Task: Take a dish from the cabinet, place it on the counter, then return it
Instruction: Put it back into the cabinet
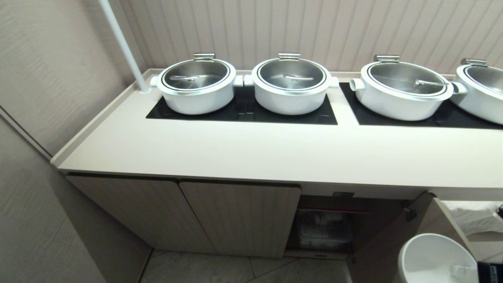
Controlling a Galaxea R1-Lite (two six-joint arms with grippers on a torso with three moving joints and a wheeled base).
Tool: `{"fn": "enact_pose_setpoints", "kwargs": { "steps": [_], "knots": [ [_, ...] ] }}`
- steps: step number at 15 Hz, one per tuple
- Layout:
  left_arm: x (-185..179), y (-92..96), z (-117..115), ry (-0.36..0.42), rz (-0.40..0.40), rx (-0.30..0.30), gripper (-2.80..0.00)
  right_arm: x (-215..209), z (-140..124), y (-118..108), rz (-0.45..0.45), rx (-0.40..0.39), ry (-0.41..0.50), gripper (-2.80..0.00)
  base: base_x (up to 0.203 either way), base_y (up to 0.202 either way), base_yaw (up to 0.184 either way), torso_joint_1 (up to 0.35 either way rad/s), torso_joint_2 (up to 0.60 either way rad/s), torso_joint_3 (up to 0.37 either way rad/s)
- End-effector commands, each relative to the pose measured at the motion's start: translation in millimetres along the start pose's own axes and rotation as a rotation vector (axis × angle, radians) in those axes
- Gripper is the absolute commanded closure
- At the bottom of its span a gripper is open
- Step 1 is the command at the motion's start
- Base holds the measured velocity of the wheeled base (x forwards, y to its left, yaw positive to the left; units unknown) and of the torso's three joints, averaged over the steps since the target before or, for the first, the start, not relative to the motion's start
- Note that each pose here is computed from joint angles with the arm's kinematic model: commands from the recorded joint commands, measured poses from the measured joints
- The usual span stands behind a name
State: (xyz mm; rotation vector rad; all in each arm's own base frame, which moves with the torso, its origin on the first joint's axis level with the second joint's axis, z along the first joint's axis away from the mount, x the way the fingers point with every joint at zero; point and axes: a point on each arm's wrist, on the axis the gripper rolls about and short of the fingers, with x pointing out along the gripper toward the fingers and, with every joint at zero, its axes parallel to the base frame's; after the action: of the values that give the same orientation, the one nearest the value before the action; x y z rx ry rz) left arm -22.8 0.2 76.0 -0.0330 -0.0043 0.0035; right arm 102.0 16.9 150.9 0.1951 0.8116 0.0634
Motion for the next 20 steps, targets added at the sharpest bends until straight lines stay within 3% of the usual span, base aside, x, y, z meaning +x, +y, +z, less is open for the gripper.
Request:
{"fn": "enact_pose_setpoints", "kwargs": {
  "steps": [1, 8, 15, 20],
  "knots": [
    [0, 0.0, 0, -0.002, 0.001, -0.001, 0.0, 1, -7, -2, -0.003, 0.001, 0.02, 0.0, 0.0, 0.0, 0.0, 0.0, 0.0, 0.0],
    [0, 0.0, 0, -0.001, -0.001, -0.001, 0.0, 2, -18, -5, -0.005, -0.092, 0.04, 0.0, 0.0, 0.0, 0.0, 0.0, 0.0, 0.0],
    [0, 0.0, 0, 0.0, 0.001, -0.001, 0.0, -2, -36, -10, -0.024, -0.074, 0.127, 0.0, 0.0, 0.0, 0.0, 0.0, 0.0, 0.0],
    [0, 0.0, 0, -0.001, 0.0, -0.001, 0.0, 0, -42, -10, 0.013, -0.007, 0.161, 0.0, 0.0, 0.0, 0.0, 0.0, 0.0, 0.0]
  ]
}}
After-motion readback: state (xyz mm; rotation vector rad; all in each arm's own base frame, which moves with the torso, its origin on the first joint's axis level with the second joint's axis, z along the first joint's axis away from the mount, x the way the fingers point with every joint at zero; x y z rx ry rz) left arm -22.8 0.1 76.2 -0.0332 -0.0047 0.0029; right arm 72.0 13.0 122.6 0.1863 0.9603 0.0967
